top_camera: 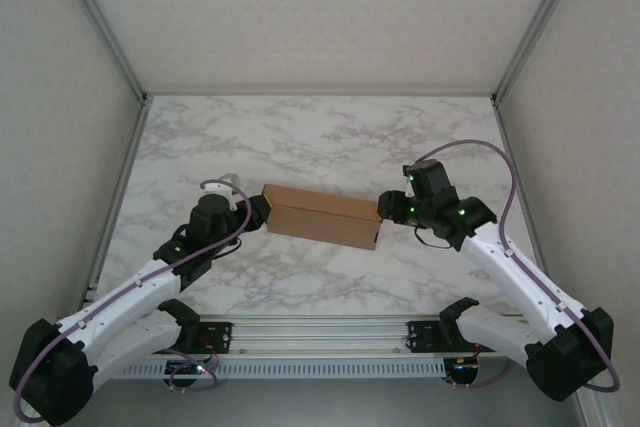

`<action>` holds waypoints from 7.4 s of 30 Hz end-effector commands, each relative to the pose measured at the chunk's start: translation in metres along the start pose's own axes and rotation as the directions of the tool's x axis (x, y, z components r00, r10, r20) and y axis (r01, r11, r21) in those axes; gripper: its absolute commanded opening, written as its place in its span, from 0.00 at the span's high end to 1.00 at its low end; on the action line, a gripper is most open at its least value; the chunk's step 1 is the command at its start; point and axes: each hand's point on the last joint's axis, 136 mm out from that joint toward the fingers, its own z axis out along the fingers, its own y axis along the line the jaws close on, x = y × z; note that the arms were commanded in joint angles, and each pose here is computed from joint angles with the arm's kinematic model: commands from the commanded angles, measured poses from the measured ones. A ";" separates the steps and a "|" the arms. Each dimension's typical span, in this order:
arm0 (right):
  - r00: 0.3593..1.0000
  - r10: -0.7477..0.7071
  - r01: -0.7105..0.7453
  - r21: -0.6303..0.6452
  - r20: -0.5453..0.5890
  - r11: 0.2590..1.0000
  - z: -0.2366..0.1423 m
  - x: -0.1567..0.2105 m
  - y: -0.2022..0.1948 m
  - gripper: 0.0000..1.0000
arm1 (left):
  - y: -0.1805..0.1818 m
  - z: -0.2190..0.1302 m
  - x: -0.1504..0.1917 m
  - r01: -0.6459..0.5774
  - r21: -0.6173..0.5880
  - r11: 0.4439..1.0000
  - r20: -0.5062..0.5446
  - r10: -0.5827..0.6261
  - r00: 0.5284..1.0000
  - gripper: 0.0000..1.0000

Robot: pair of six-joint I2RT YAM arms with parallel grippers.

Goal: Fold the paper box

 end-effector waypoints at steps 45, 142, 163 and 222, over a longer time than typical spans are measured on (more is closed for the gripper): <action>0.938 -0.347 0.347 -0.060 0.010 0.936 0.002 0.077 0.016 0.79 | 0.051 -0.034 0.054 0.188 -0.166 0.968 -0.046 -0.198 0.979 0.88; 0.983 0.088 -0.059 0.176 -0.161 0.983 0.182 -0.062 -0.043 0.44 | 0.032 0.174 -0.046 -0.066 -0.289 0.955 -0.115 0.033 0.993 0.34; 0.874 -0.239 0.312 -0.110 0.424 0.944 -0.033 -0.153 0.069 0.01 | -0.045 -0.030 -0.204 -0.304 -0.298 0.905 0.505 0.419 0.754 0.00; 0.812 -0.304 0.158 0.313 0.499 0.936 0.098 -0.094 -0.174 0.01 | 0.178 0.000 -0.135 -0.235 -0.530 0.815 0.450 0.505 0.737 0.01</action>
